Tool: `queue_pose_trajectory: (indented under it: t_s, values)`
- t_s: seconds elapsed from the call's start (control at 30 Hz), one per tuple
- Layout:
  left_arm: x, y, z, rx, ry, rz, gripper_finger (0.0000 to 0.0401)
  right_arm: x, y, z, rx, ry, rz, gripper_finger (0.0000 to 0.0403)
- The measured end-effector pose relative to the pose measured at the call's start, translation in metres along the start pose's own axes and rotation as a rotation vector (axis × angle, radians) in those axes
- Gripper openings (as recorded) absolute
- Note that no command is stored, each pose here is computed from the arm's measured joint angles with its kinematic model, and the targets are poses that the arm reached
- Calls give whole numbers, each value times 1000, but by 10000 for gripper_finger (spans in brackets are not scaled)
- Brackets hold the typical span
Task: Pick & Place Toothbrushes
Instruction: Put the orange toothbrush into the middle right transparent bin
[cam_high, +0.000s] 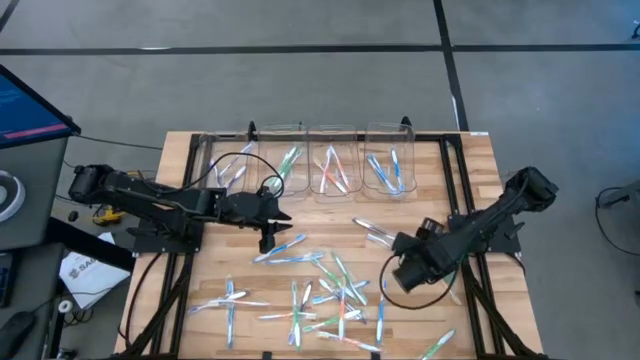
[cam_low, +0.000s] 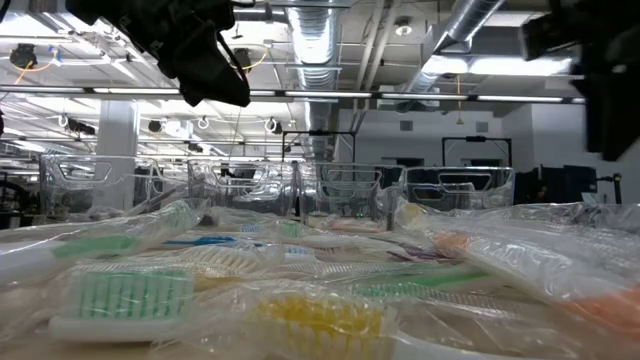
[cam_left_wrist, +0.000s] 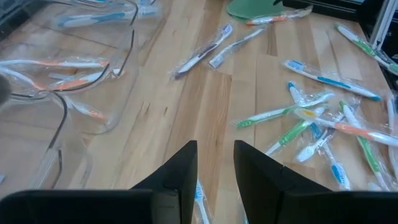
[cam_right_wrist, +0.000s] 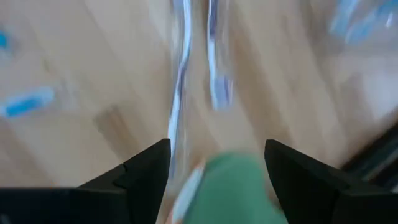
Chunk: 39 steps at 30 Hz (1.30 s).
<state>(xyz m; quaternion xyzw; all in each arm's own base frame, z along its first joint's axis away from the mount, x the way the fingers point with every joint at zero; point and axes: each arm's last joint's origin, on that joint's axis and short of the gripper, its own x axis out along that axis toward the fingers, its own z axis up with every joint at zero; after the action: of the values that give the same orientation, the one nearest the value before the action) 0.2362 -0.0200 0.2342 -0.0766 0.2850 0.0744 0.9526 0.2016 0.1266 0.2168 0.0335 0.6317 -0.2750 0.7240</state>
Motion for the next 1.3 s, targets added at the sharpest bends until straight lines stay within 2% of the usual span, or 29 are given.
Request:
queue_pose_trajectory:
  t_s: [0.17, 0.43, 0.53, 0.63, 0.73, 0.83, 0.97, 1.07, 1.3]
  values:
    - [0, 0, 0, 1, 3, 1, 99, -4, 7, -14, 105, 99, 57, 255]
    - [0, 0, 0, 1, 4, 2, 99, -8, 14, -28, 210, 110, 69, 255]
    - [0, 0, 0, 1, 5, 2, 99, 6, 15, -29, 247, 131, 88, 255]
    - [0, 0, -1, 1, 5, 3, 99, 27, 13, -35, 232, 234, 101, 255]
    - [2, 2, -8, 5, 26, 10, 99, 44, 6, -43, 220, 310, 62, 255]
    - [4, 4, -17, 10, 48, 16, 99, 54, 3, -45, 239, 322, 48, 255]
    - [6, 6, -27, 14, 73, 24, 99, 63, 6, -43, 223, 306, 123, 255]
    - [7, 7, -29, 14, 76, 25, 99, 70, 7, -42, 239, 326, 168, 255]
    - [7, 6, -28, 12, 65, 22, 99, 87, -2, -43, 275, 365, 170, 255]
